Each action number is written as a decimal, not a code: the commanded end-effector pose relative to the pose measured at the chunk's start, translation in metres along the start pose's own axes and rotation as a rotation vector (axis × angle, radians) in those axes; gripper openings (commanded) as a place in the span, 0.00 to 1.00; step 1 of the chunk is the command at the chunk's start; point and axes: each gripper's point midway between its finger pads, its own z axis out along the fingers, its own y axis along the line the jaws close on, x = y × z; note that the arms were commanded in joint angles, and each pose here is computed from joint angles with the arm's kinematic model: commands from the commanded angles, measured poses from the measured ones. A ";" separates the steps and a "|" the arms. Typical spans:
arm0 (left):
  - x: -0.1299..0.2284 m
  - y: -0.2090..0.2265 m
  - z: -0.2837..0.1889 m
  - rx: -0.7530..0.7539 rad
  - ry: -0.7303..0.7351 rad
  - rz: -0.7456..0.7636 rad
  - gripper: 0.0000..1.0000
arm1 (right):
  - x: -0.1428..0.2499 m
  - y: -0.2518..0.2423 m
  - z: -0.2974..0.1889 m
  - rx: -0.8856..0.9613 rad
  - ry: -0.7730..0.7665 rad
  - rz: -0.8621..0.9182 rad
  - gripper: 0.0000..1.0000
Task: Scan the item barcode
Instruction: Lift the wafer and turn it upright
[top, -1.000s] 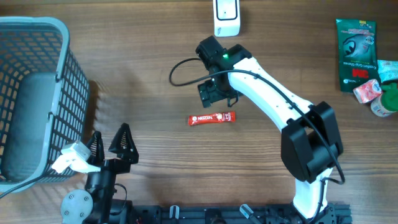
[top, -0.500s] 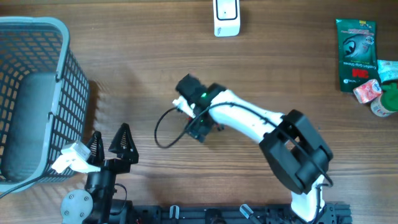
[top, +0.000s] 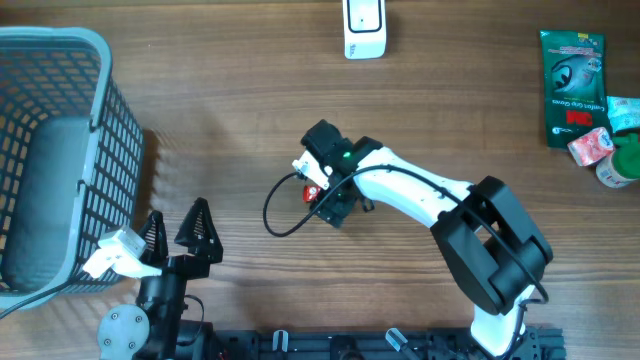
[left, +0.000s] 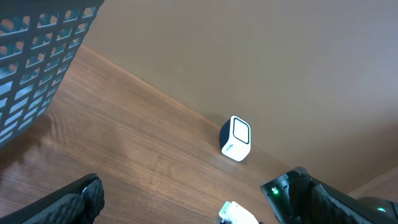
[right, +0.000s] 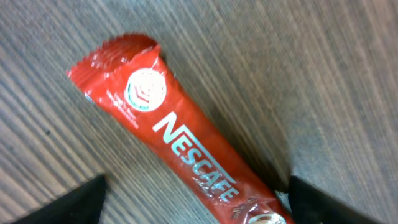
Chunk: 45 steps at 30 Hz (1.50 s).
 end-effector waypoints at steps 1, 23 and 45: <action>0.003 -0.002 0.000 0.014 0.010 0.008 1.00 | 0.024 0.005 0.022 -0.054 0.075 0.000 0.73; 0.003 -0.002 0.000 0.014 0.010 0.008 1.00 | -0.030 0.056 -0.136 -1.200 0.015 0.680 0.04; 0.003 -0.002 0.000 0.013 0.010 0.008 1.00 | -0.028 0.064 -0.171 -1.375 0.103 0.847 0.04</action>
